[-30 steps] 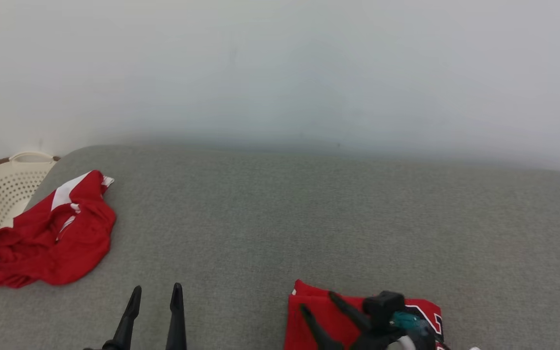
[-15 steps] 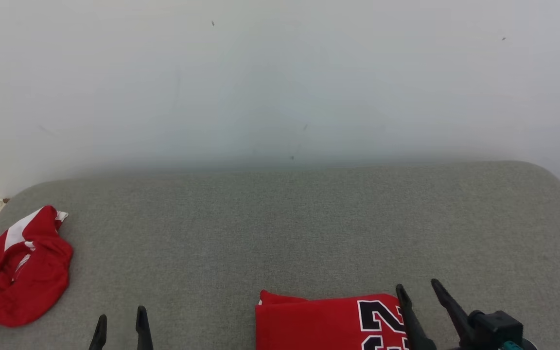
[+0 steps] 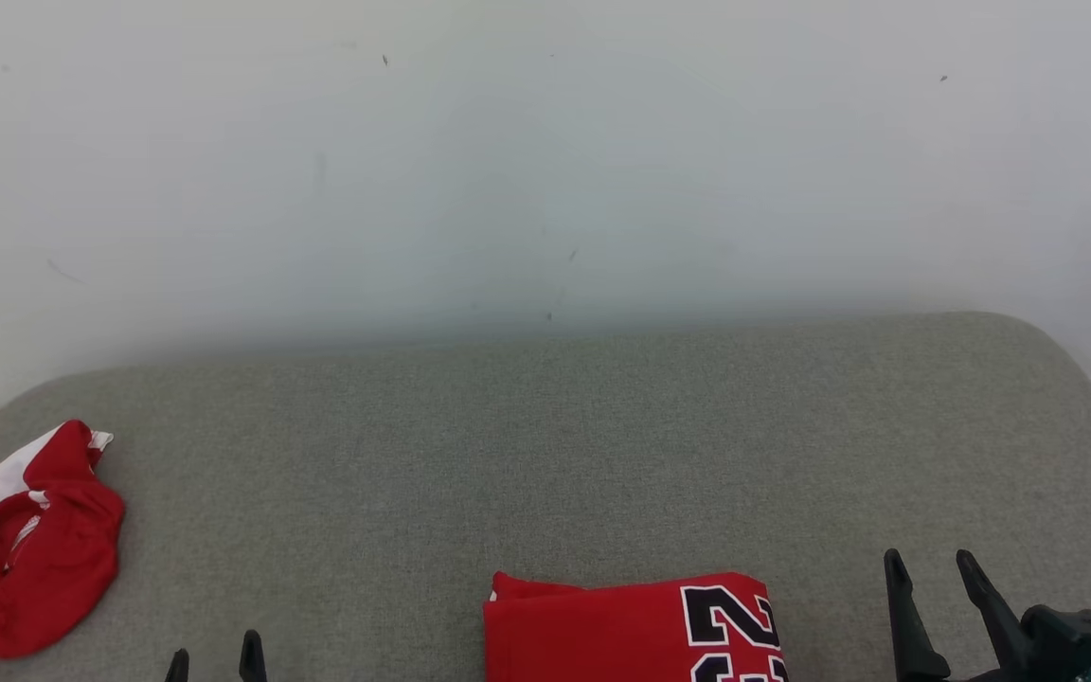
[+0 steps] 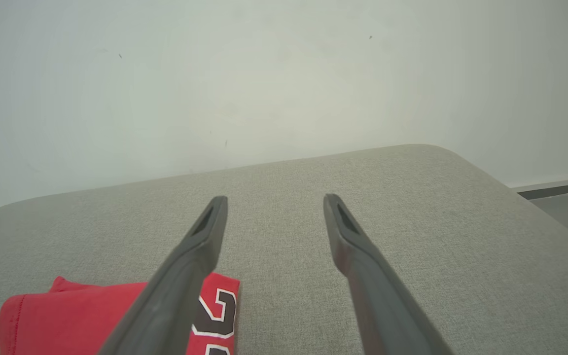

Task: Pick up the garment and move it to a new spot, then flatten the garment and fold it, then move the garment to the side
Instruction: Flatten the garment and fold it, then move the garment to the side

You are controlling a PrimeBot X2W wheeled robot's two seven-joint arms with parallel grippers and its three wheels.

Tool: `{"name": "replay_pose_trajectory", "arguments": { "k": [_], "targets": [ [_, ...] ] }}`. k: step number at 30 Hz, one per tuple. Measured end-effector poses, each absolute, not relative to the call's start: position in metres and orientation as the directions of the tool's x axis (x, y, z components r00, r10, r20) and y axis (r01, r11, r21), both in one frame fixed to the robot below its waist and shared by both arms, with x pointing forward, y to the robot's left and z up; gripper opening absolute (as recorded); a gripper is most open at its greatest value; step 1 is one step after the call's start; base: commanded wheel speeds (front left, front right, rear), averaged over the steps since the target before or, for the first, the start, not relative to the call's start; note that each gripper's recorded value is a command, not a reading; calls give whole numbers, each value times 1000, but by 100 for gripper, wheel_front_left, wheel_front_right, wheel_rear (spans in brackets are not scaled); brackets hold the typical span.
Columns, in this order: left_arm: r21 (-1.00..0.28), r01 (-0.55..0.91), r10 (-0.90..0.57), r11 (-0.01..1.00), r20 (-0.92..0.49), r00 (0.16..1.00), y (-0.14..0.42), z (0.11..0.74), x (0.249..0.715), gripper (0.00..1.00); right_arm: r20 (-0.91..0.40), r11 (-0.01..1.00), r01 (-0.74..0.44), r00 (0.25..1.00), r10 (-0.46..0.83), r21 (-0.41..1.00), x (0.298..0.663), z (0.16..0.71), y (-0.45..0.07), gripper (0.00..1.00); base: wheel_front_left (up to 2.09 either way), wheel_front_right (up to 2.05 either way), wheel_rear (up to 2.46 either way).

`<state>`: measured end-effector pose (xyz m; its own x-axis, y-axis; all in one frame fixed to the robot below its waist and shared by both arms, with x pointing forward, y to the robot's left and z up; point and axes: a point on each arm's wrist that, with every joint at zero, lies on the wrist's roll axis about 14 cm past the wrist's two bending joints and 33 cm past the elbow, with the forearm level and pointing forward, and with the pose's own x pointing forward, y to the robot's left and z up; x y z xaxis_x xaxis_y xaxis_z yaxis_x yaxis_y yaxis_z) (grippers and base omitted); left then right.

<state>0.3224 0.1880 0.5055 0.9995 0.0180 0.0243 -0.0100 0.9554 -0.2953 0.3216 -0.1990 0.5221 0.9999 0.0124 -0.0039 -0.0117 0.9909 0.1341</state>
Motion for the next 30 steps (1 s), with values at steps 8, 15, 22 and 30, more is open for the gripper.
{"name": "replay_pose_trajectory", "arguments": {
  "k": [8, 15, 22, 30],
  "targets": [
    [-286, -43, 51, 957, 21, 998, 198, 503, 314, 100, -33, 992, -36, 999, 40, 117, 323, 518, -190, 100, 0, 0, 0],
    [-282, -39, 42, 959, 3, 999, 202, 494, 313, 100, -40, 992, -37, 998, 43, 122, 325, 516, -190, 100, 0, 0, 0],
    [-263, -28, 28, 965, -5, 1000, 203, 489, 318, 100, -48, 991, -34, 998, 40, 126, 328, 514, -190, 100, 0, 0, 0],
    [-256, -37, 37, 966, -4, 999, 206, 487, 320, 100, -54, 990, -39, 997, 47, 133, 330, 511, -188, 100, 0, 0, 0]
  ]
}}
